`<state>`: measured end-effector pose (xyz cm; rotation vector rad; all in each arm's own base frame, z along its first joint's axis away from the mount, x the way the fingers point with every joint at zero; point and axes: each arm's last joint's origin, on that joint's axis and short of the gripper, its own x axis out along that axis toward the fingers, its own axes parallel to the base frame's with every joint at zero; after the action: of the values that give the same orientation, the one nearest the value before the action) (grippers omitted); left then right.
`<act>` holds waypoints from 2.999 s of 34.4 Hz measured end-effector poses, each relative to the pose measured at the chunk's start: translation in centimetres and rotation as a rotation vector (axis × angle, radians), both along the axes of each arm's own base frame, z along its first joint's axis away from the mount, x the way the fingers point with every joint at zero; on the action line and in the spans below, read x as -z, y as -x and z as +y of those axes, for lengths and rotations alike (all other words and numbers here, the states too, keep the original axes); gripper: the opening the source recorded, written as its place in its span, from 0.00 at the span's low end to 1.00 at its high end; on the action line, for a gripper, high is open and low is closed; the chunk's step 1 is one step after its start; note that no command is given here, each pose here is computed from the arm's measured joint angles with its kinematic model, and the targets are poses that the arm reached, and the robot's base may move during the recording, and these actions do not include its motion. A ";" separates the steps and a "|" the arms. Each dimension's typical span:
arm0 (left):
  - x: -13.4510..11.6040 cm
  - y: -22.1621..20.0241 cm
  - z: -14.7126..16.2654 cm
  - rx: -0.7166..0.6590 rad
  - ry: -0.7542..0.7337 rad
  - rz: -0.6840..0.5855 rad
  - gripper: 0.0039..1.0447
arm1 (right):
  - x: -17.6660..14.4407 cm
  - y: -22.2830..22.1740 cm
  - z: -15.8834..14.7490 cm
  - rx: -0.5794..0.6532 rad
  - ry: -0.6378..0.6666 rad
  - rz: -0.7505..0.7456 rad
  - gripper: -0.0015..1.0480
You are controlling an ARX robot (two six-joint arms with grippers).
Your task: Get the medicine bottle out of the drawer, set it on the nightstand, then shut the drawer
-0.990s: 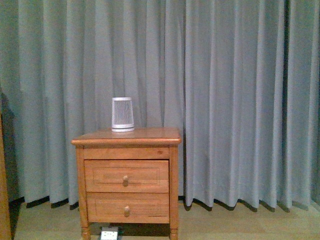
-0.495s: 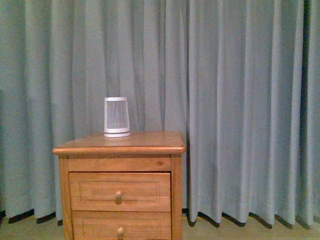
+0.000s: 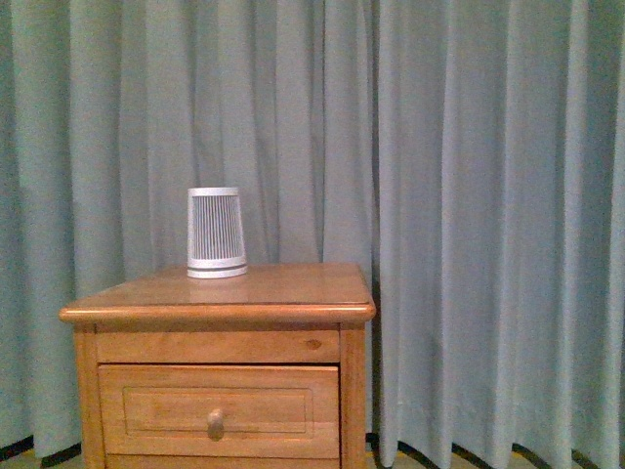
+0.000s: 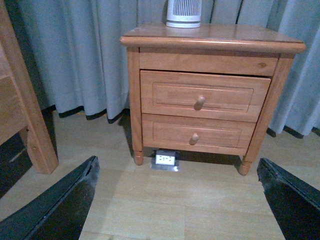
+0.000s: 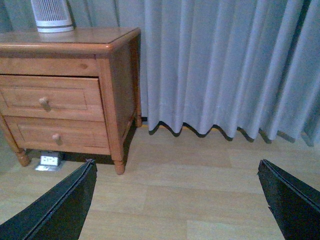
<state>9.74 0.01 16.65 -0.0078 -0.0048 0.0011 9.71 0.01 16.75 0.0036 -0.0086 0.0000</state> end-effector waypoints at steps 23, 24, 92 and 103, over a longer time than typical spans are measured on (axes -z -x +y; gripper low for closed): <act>0.2 -5.4 -0.1 0.040 0.157 0.288 0.94 | 0.0 0.0 0.0 0.000 0.000 0.000 0.93; 0.1 -6.4 -0.3 0.039 0.152 0.278 0.94 | 0.0 0.0 0.0 0.000 0.000 0.000 0.93; 10.7 -42.4 -9.0 0.100 -0.043 0.281 0.94 | 0.0 0.0 0.0 0.000 0.000 0.000 0.93; 11.8 -44.0 -8.9 0.105 -0.032 0.293 0.94 | 0.0 0.0 0.0 0.000 0.000 0.000 0.93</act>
<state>53.69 -8.84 4.89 0.0238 0.2888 -0.1028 9.71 0.02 16.75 0.0036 -0.0086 0.0004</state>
